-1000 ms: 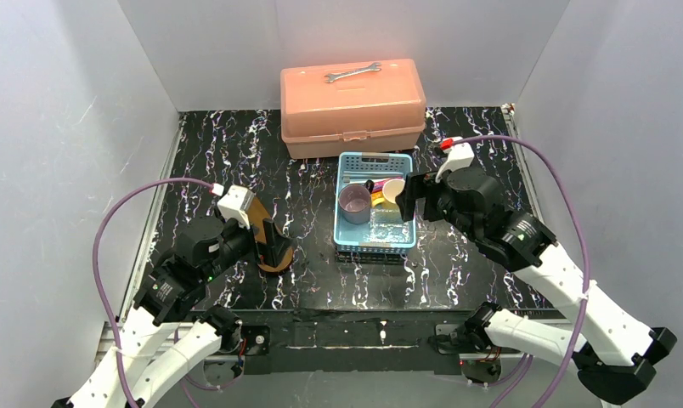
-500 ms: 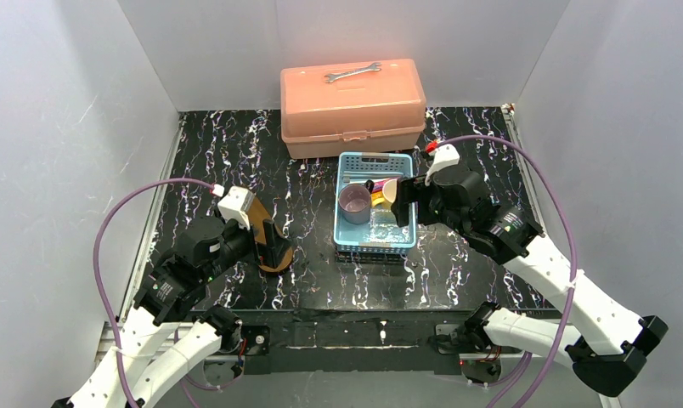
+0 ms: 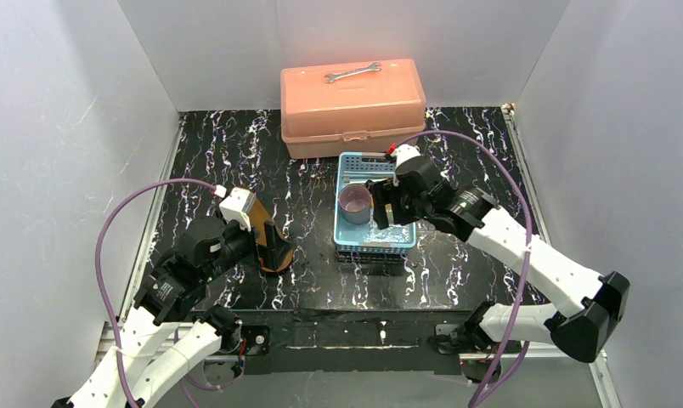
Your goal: Prepare toiletry sets of a toothbrush and toothpaste on the tray
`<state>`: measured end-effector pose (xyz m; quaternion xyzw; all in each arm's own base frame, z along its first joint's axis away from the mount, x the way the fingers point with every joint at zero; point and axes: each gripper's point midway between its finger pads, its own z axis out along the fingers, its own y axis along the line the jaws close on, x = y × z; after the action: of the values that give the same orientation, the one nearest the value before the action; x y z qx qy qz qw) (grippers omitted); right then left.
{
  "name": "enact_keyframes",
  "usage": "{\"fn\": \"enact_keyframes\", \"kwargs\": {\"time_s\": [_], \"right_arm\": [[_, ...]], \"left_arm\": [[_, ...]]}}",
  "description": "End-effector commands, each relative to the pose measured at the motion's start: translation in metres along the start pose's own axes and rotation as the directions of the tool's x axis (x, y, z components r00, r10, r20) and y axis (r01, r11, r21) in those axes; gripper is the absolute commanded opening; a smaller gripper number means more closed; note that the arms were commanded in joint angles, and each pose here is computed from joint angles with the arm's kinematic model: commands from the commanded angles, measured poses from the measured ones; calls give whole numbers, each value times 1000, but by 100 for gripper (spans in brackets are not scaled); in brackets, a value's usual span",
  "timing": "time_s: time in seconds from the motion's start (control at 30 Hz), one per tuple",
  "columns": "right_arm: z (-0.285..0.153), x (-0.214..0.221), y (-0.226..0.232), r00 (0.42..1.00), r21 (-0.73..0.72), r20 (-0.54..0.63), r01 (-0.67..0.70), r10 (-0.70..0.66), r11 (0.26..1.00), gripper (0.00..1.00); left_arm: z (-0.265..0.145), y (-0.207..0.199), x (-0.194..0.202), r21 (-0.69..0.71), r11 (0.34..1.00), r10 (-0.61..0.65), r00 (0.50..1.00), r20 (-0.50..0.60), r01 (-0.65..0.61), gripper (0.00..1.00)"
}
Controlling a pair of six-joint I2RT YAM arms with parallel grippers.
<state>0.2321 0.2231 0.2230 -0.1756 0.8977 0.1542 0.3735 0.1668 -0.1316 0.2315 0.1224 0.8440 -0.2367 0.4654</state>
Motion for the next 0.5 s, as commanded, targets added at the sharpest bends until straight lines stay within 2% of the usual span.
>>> {"fn": "enact_keyframes", "kwargs": {"time_s": [0.0,0.47], "right_arm": [[1,-19,25,999,-37,38,2,-1,999,86],[53,-6,74,1000,-14,-11,-18,18,1000,73]], "left_arm": [[-1,-2,4,13,1000,10,1000,-21,-10,99],[-2,3,5,-13,1000,5,1000,-17,-5,99]]}}
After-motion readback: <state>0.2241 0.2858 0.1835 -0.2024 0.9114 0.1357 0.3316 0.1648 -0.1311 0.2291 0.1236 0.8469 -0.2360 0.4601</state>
